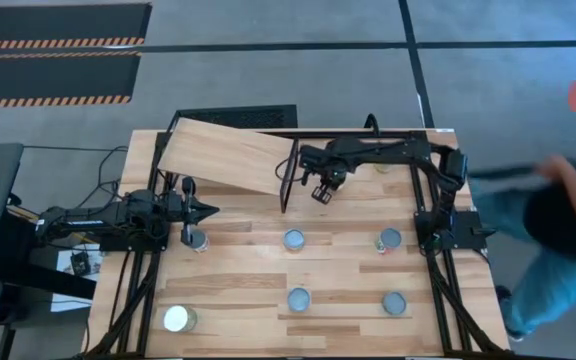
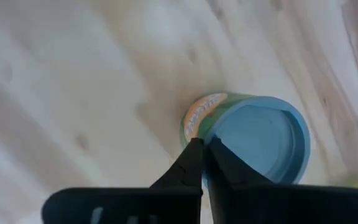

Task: Pick and place cans onto a shelf
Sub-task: Put the canned sliced peaches can on the shelf

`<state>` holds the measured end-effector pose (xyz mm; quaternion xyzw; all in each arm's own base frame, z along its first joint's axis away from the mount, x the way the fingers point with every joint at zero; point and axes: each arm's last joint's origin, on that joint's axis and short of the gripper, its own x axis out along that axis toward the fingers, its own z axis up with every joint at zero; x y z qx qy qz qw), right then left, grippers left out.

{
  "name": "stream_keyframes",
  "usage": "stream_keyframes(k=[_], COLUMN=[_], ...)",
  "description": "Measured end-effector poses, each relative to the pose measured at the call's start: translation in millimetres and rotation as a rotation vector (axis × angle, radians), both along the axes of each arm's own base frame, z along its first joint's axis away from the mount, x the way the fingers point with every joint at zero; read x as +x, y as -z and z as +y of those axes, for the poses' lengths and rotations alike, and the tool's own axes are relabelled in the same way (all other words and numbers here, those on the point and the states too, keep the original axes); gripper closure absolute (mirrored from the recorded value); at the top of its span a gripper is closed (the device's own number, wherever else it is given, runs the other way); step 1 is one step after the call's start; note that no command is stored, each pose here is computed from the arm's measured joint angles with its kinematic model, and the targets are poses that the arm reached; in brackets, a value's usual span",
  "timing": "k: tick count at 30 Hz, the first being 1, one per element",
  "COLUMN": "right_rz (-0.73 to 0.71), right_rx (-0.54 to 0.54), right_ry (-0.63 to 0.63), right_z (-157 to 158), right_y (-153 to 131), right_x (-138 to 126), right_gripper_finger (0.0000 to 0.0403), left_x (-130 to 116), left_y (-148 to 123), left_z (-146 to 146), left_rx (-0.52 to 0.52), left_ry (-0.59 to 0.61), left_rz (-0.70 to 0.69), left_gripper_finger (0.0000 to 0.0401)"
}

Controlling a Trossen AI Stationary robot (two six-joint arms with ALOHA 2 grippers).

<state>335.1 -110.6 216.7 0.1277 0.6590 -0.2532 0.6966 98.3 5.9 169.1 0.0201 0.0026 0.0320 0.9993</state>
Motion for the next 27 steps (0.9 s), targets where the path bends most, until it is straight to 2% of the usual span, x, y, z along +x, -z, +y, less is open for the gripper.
stream_keyframes(k=[4,9,11,15,20,23,27], right_rz=[0.072,0.121,0.067,-0.130,-0.329,-0.425,-0.520], right_rx=[0.038,0.060,0.054,0.046,-0.040,-0.114,-0.191], right_ry=[-0.069,-0.109,-0.144,-0.228,-0.246,-0.296,-0.364], right_z=[26.1,58.3,68.1,78.9,62.9,45.1,21.1], right_y=[-28.8,-73.1,-97.9,-149.6,-200.1,-212.3,-209.2], right_x=[3.0,1.5,-0.3,-5.0,-11.3,-3.3,19.0], right_gripper_finger=[0.0397,0.0395,0.0397,0.0399,0.0399,0.0400,0.0398], left_x=[0.0,0.0,0.0,0.0,0.0,0.0,0.0], left_y=[0.0,0.0,0.0,-0.3,-0.9,-1.1,-1.1], left_z=[0.0,0.0,0.0,0.0,0.0,0.0,0.0], left_rx=[0.000,0.000,0.000,-0.001,0.000,0.000,0.000], left_ry=[0.000,0.000,0.000,-0.001,-0.001,-0.001,-0.002], left_rz=[0.000,0.000,0.000,-0.003,-0.009,-0.011,-0.011], left_gripper_finger=[0.0401,0.0401,0.0401,0.0401,0.0401,0.0401,0.0401])
